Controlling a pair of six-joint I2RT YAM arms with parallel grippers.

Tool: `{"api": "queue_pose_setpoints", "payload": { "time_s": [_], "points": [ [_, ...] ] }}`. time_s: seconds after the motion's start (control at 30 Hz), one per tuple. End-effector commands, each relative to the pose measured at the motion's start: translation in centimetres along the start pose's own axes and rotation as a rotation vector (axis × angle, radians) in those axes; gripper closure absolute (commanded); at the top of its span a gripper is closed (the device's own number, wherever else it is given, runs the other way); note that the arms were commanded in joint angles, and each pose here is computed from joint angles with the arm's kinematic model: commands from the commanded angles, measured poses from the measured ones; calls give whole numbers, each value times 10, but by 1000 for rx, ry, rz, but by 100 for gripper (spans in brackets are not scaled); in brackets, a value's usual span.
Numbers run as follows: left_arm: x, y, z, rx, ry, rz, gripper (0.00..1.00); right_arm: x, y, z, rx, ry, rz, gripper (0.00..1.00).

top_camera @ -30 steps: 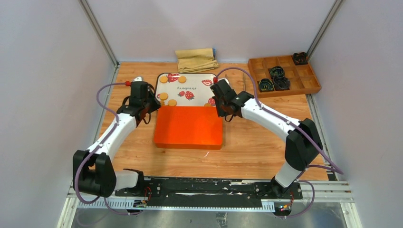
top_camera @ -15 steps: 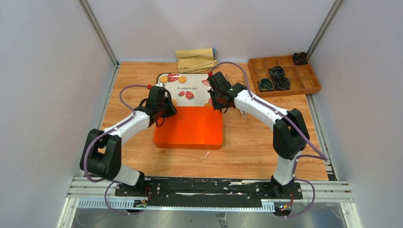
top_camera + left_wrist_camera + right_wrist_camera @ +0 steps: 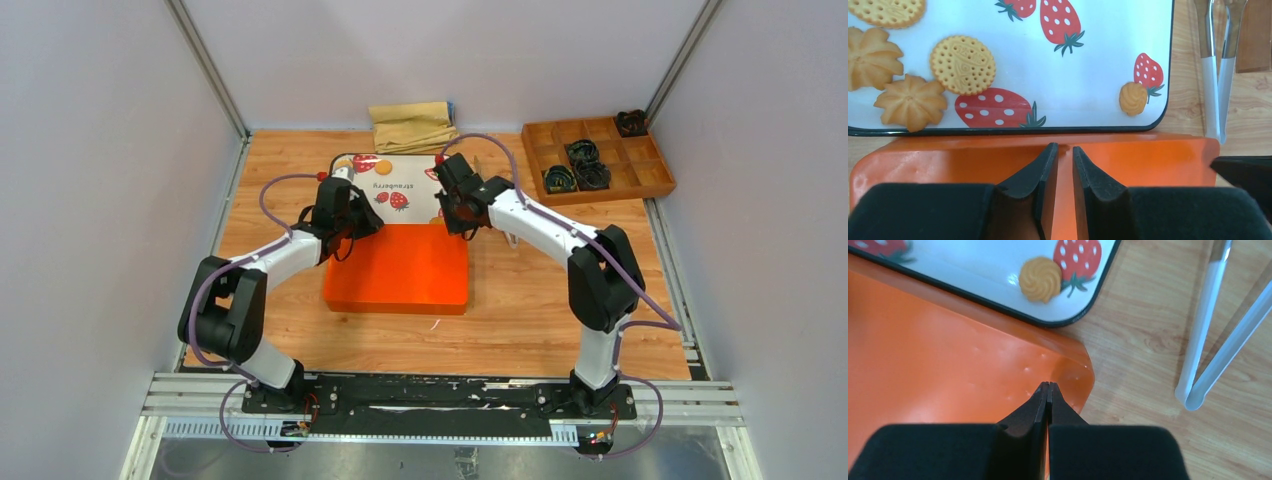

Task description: Pack the cookies

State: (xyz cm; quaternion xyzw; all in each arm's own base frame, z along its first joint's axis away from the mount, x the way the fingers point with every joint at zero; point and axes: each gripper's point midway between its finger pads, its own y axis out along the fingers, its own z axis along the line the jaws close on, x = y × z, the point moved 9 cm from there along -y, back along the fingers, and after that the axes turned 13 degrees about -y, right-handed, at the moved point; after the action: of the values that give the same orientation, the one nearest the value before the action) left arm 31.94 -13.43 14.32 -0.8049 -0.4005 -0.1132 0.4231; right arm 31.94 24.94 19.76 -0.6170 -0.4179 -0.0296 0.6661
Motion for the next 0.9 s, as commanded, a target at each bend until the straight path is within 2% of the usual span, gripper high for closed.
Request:
{"api": "queue_pose_setpoints", "payload": {
  "time_s": [0.0,0.07,0.17,0.53,0.73,0.87],
  "points": [
    [-34,3,38,179,8,156,75,-47,33,-3,-17,8,193,100],
    [-34,3,37,173,7,156,75,-60,42,-2,-12,21,242,100],
    [-33,1,36,167,7,155,75,-62,44,-2,-11,25,250,100],
    [-32,1,35,171,12,154,75,-12,-11,-13,-26,7,44,100],
    [-14,-8,25,204,58,105,75,-37,4,-8,-1,9,133,100],
    [11,-18,15,291,62,19,75,-43,6,-7,12,10,157,100]
  ]
}}
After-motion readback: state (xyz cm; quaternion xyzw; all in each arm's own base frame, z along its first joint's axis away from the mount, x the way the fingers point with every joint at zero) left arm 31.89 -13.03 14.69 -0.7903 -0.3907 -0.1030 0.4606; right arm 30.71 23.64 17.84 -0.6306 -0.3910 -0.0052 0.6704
